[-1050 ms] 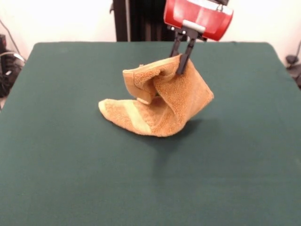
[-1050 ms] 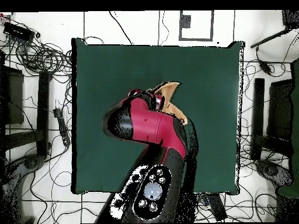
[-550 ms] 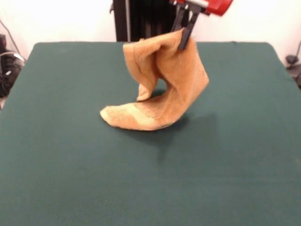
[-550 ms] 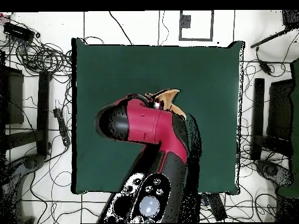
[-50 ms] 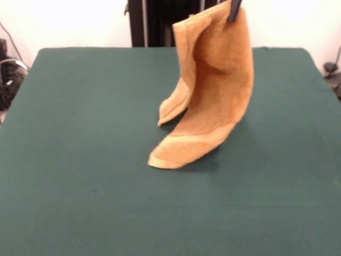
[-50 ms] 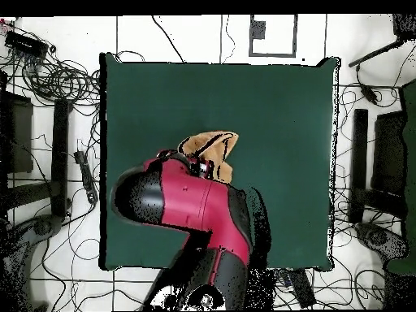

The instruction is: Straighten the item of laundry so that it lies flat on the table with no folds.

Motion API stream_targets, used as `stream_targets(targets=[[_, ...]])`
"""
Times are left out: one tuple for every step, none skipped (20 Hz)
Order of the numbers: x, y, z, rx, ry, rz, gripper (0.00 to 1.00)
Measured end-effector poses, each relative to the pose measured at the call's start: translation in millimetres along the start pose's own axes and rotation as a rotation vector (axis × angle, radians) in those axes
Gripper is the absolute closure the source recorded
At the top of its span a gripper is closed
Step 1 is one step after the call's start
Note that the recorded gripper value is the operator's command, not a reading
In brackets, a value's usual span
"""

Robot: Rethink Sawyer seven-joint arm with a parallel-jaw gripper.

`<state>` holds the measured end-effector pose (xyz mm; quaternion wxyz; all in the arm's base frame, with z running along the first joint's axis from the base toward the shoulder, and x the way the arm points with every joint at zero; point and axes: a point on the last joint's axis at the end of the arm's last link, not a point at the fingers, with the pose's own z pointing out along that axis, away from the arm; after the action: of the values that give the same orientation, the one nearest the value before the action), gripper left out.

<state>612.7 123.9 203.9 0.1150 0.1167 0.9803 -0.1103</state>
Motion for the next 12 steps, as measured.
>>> stream_targets(targets=[[5.1,0.9,-0.9,-0.004,0.009,0.006,1.00],[10.1,1.7,-1.8,-0.009,0.018,0.012,1.00],[16.9,2.5,-2.0,-0.014,0.031,0.022,1.00],[21.5,3.0,-2.1,-0.016,0.039,0.027,1.00],[28.0,4.2,-2.6,-0.021,0.051,0.034,1.00],[33.0,5.3,-3.4,-0.025,0.060,0.040,1.00],[38.1,6.6,-4.3,-0.029,0.068,0.045,1.00],[45.4,7.7,-5.3,-0.036,0.082,0.058,1.00],[52.7,8.7,-6.4,-0.043,0.097,0.070,1.00],[55.2,8.9,-7.1,-0.049,0.103,0.079,1.00],[58.4,8.9,-8.1,-0.057,0.111,0.092,1.00],[62.7,8.9,-9.0,-0.072,0.121,0.114,1.00]])
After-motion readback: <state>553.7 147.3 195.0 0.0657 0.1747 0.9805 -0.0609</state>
